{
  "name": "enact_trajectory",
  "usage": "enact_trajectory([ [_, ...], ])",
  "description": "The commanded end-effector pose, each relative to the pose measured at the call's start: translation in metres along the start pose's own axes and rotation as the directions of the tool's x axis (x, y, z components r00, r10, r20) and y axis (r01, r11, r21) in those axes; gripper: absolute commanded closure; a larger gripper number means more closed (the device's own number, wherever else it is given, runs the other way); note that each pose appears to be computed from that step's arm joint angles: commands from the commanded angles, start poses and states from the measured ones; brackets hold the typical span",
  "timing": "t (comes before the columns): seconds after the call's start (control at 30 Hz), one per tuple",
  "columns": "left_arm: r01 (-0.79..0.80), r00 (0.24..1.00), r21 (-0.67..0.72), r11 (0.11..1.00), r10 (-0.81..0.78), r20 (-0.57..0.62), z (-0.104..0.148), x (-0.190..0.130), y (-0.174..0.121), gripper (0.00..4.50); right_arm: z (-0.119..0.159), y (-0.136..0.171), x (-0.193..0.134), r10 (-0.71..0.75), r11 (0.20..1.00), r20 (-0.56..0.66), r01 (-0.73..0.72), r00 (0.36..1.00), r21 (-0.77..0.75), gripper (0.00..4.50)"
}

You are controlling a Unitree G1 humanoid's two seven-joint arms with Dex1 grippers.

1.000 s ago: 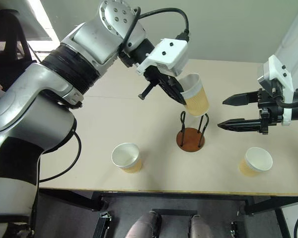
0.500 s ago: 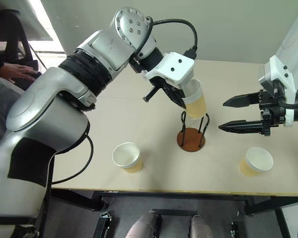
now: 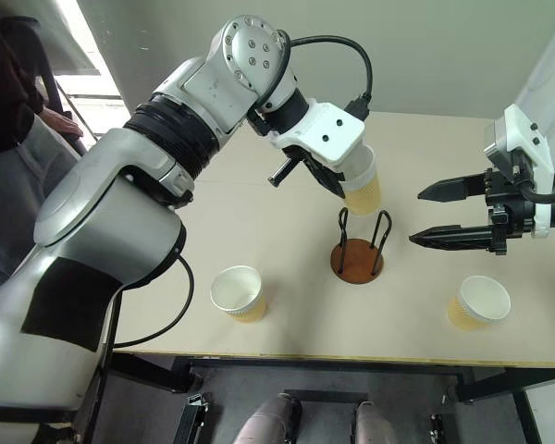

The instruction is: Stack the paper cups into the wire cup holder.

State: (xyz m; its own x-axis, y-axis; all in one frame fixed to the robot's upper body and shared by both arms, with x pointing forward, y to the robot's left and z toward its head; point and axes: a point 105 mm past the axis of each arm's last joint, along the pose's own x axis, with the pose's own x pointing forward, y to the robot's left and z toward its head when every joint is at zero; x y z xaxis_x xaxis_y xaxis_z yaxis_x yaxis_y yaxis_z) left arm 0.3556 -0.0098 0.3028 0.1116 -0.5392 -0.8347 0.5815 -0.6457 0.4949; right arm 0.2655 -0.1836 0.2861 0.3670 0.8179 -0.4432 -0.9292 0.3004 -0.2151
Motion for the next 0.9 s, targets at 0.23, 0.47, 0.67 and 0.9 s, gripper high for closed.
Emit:
enact_trajectory([
  [0.23, 0.021, 1.000, 0.045, 0.999, -0.022, 0.005, 0.011, -0.006, 0.002, 4.47, 0.011, 0.000, -0.010, -0.038, 0.998, 0.023, 0.039, 0.999, -0.050, 0.59],
  [0.47, 0.048, 0.999, 0.046, 0.998, -0.047, -0.005, 0.009, -0.003, -0.002, 4.47, 0.011, 0.000, -0.010, -0.041, 0.998, 0.025, 0.042, 0.999, -0.048, 0.59],
  [0.67, 0.065, 0.998, 0.038, 0.997, -0.065, -0.006, 0.007, 0.000, -0.006, 4.47, 0.011, 0.000, -0.009, -0.043, 0.998, 0.028, 0.044, 0.999, -0.047, 0.59],
  [0.9, 0.080, 0.997, 0.051, 0.996, -0.079, -0.009, 0.007, 0.004, -0.007, 4.47, 0.012, 0.000, -0.008, -0.045, 0.998, 0.029, 0.047, 0.999, -0.047, 0.59],
])
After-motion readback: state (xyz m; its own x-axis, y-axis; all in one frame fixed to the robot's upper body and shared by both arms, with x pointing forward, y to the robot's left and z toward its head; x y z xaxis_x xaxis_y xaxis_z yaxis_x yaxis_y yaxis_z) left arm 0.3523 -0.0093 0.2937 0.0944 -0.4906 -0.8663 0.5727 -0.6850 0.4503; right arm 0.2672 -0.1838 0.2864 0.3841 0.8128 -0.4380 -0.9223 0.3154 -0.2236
